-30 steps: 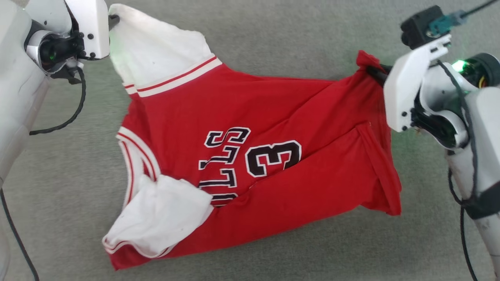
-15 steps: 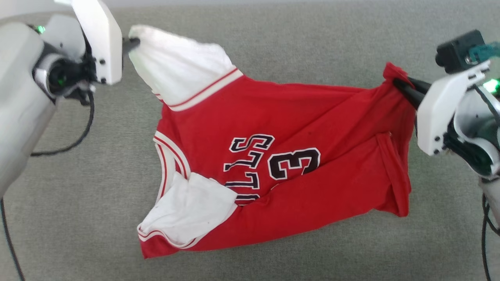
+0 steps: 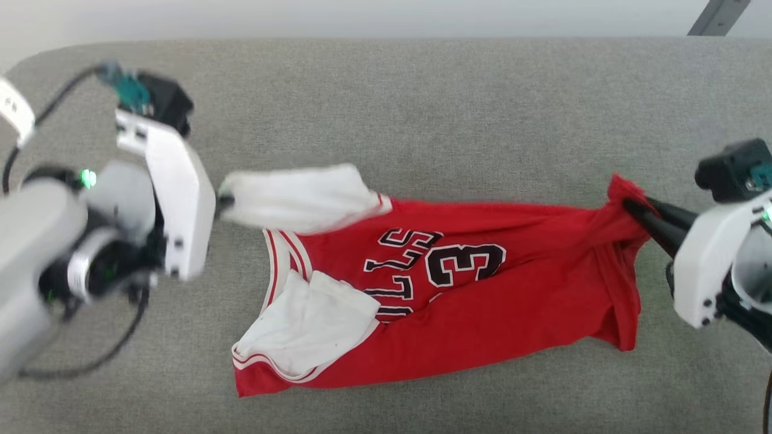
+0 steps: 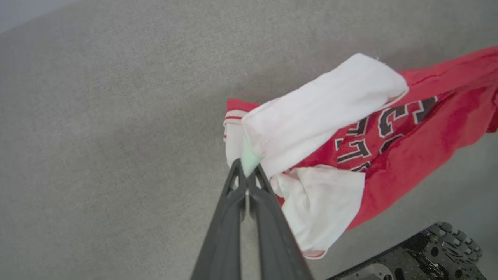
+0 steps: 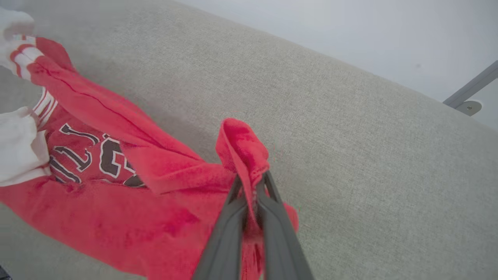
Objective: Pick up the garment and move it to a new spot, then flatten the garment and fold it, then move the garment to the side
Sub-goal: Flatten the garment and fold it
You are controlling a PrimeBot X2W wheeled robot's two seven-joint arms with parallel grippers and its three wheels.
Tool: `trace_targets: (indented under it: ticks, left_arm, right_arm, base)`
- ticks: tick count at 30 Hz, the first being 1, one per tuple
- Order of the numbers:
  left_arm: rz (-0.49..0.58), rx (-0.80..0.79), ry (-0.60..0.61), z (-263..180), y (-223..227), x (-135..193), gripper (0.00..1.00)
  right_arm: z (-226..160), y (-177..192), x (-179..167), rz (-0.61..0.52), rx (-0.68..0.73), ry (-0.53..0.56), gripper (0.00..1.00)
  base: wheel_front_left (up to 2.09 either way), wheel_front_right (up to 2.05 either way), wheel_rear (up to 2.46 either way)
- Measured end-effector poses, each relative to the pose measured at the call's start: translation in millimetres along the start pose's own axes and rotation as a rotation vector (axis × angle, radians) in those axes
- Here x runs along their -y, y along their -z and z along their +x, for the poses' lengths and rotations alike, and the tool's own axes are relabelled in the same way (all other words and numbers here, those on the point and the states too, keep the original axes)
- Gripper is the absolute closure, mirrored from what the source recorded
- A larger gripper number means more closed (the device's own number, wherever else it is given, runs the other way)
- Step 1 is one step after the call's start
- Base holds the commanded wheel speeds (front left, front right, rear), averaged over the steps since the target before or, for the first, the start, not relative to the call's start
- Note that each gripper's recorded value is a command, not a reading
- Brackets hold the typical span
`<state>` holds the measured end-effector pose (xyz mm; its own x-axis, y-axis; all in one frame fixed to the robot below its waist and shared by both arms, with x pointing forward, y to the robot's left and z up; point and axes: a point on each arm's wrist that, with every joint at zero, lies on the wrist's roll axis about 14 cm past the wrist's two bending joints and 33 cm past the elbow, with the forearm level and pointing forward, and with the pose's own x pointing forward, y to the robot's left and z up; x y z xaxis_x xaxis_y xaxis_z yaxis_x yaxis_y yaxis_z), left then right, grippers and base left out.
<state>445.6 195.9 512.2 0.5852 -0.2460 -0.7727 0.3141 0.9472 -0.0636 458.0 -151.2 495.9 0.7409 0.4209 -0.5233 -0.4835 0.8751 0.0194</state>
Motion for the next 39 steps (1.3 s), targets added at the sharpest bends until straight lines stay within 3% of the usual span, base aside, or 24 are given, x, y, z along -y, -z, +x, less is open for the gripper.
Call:
trace_targets:
  ticks: [7,14,15,16,17,18,19,20,21,22,30,39]
  left_arm:
    - [-0.056,-0.119,0.018,-19.9,62.6,27.0,1.00]
    - [-0.136,-0.209,0.075,-7.7,113.5,44.4,1.00]
    - [-0.150,-0.219,0.078,-3.9,118.7,44.7,1.00]
    - [-0.160,-0.229,0.074,0.5,124.5,42.9,1.00]
    - [-0.166,-0.227,0.082,4.8,127.3,43.7,1.00]
    - [-0.181,-0.223,0.081,9.0,128.9,42.4,0.87]
    - [-0.184,-0.220,0.090,12.5,129.9,43.7,0.81]
    - [-0.190,-0.217,0.093,15.3,132.0,42.9,0.58]
    - [-0.205,-0.211,0.089,18.2,133.6,41.2,0.07]
    - [-0.210,-0.209,0.083,20.3,135.7,38.9,0.00]
    - [-0.268,-0.093,0.086,19.1,130.9,35.1,0.00]
    - [-0.272,0.236,0.046,-0.1,97.3,17.5,0.00]
  right_arm:
    - [-14.6,38.9,-7.0,0.064,-0.081,-0.014,1.00]
    - [-13.3,81.8,-22.4,0.160,-0.181,-0.043,1.00]
    - [-12.3,87.3,-25.4,0.164,-0.198,-0.049,0.86]
    - [-11.3,90.6,-26.3,0.177,-0.204,-0.049,0.65]
    - [-10.3,92.9,-26.8,0.181,-0.210,-0.048,0.53]
    - [-9.6,94.1,-26.7,0.176,-0.217,-0.047,0.07]
    - [-8.8,93.3,-27.1,0.174,-0.215,-0.048,0.00]
    - [-8.2,92.3,-28.2,0.174,-0.213,-0.051,0.00]
    - [-7.9,91.4,-29.2,0.171,-0.212,-0.053,0.00]
    - [-8.2,90.2,-29.7,0.169,-0.209,-0.055,0.00]
    - [-24.1,77.7,-30.6,0.201,-0.179,-0.062,0.00]
    - [-34.6,64.6,3.9,0.257,-0.133,0.044,0.00]
  base:
    - [0.00,0.00,0.00]
    - [0.00,0.00,0.00]
    - [0.00,0.00,0.00]
    - [0.00,0.00,0.00]
    - [0.00,0.00,0.00]
    - [0.00,0.00,0.00]
    - [0.00,0.00,0.00]
    - [0.00,0.00,0.00]
    - [0.00,0.00,0.00]
    - [0.00,0.00,0.00]
    - [0.00,0.00,0.00]
    - [0.00,0.00,0.00]
